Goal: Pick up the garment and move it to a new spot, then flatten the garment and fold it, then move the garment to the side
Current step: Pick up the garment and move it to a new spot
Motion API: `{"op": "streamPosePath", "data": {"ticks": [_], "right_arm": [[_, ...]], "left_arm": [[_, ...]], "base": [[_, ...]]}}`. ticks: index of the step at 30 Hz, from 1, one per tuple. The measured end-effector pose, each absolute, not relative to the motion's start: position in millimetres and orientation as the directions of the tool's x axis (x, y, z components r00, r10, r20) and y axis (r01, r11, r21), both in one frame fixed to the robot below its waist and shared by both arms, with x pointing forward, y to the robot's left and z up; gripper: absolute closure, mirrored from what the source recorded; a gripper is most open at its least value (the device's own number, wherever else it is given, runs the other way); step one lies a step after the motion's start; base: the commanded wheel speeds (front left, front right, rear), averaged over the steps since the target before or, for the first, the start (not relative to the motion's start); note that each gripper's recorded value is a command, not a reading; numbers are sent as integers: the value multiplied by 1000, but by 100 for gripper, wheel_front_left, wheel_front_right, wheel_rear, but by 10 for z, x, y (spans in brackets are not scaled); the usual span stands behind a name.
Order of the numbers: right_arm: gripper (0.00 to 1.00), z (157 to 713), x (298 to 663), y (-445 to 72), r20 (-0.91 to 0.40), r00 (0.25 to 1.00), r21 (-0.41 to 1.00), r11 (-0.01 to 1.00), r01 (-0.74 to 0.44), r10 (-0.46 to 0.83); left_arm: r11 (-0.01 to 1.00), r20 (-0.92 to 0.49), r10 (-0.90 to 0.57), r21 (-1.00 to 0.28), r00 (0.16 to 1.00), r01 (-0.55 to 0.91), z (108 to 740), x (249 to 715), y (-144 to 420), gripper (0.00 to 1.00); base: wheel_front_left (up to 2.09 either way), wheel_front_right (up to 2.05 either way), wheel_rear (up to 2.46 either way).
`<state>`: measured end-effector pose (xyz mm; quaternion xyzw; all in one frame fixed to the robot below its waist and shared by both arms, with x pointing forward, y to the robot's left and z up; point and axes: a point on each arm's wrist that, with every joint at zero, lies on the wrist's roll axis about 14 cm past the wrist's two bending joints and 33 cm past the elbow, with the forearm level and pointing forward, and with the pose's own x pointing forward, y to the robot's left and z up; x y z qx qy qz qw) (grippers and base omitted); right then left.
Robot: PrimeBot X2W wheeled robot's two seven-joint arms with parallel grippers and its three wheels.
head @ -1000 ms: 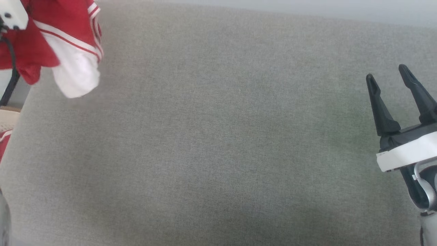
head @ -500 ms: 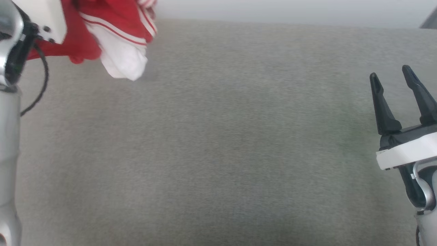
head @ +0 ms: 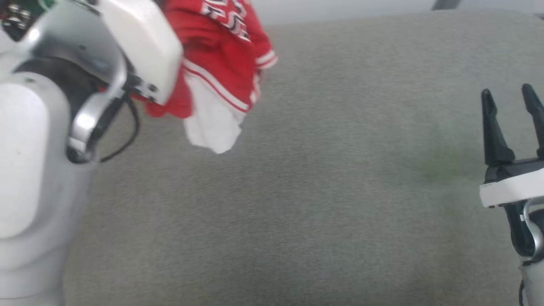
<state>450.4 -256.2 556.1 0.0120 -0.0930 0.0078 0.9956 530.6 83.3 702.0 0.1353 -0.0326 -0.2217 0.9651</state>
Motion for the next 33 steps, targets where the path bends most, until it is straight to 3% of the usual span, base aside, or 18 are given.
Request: {"op": "streamPosePath", "data": {"ticks": [5,12,22,31,32,33], "right_arm": [[0,5476,4357,-2797,164,984,26,998,58,-61],[0,5283,4223,-2961,116,985,40,992,122,-126],[0,5022,4175,-2909,45,991,71,990,126,-129],[0,5003,4203,-2814,41,994,79,992,100,-103],[0,5013,4210,-2804,45,994,79,992,97,-100],[0,5013,4210,-2804,45,994,79,992,97,-100]], "left_arm": [[809,-45,-541,246,840,534,6833,5245,335,100],[760,-277,-597,106,753,641,5921,5130,0,100],[790,-613,-520,-81,595,608,4497,4822,154,100],[798,-732,-478,-132,485,588,3892,4587,244,100],[795,-732,-480,-132,482,592,3876,4585,238,93],[795,-732,-480,-132,482,592,3876,4585,238,93]], "base": [[0,0,0],[0,0,0],[0,0,0],[0,0,0],[0,0,0],[0,0,0]]}}
